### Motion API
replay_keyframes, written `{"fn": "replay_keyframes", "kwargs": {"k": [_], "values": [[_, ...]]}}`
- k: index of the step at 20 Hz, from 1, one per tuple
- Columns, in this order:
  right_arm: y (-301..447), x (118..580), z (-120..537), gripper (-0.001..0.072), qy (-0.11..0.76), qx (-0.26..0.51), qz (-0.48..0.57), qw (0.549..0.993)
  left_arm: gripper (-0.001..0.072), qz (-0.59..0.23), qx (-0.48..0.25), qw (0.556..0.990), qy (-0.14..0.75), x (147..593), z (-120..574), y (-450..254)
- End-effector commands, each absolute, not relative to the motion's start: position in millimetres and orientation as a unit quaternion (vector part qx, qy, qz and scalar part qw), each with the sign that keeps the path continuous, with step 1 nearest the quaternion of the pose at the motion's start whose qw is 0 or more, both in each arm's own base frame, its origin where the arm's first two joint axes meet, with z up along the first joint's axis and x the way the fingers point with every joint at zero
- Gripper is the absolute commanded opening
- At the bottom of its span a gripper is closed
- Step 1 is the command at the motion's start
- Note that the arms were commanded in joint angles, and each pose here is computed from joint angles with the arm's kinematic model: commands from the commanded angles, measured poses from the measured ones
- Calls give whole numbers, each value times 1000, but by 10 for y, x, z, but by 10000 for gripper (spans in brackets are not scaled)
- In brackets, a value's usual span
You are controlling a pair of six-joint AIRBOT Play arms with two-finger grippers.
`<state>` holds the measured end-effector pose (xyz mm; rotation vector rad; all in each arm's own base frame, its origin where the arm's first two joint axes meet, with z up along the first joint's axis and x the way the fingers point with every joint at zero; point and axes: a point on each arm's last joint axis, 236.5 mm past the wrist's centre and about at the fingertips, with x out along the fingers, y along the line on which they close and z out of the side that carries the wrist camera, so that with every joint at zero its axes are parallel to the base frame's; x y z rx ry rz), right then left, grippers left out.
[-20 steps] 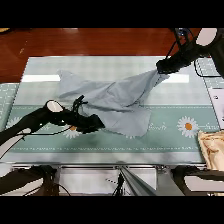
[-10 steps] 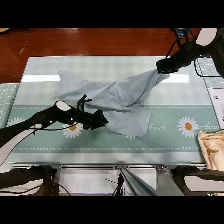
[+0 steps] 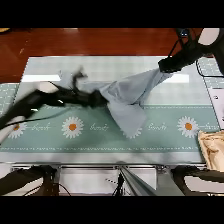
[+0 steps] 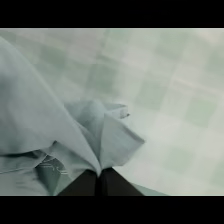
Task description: Fold the shirts.
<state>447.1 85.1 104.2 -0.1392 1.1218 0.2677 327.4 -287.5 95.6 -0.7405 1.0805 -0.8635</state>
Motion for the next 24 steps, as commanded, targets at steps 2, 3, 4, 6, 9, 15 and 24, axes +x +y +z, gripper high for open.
{"fn": "replay_keyframes", "kwargs": {"k": [2,3,4,6,9,15,24], "values": [[605,4368,1766,27,448,-97,90,884,17,-412,-269,850,187,3180,3358,-1909],[561,4308,2070,27,409,-100,83,903,17,-383,-260,877,131,3075,3780,-1626],[514,4225,2412,27,363,-99,73,924,17,-345,-252,900,85,2942,4132,-1358],[458,3980,3103,26,265,-82,61,959,17,-284,-226,932,24,2669,4582,-1033],[380,3377,4146,26,101,-59,54,992,17,-246,-185,951,-5,2284,4925,-988],[168,2322,4685,26,15,-41,37,998,17,-261,-89,960,-56,1527,5447,-1459],[-129,2105,3193,26,354,-79,-10,932,17,-199,-130,947,215,1668,4157,-1197]]}}
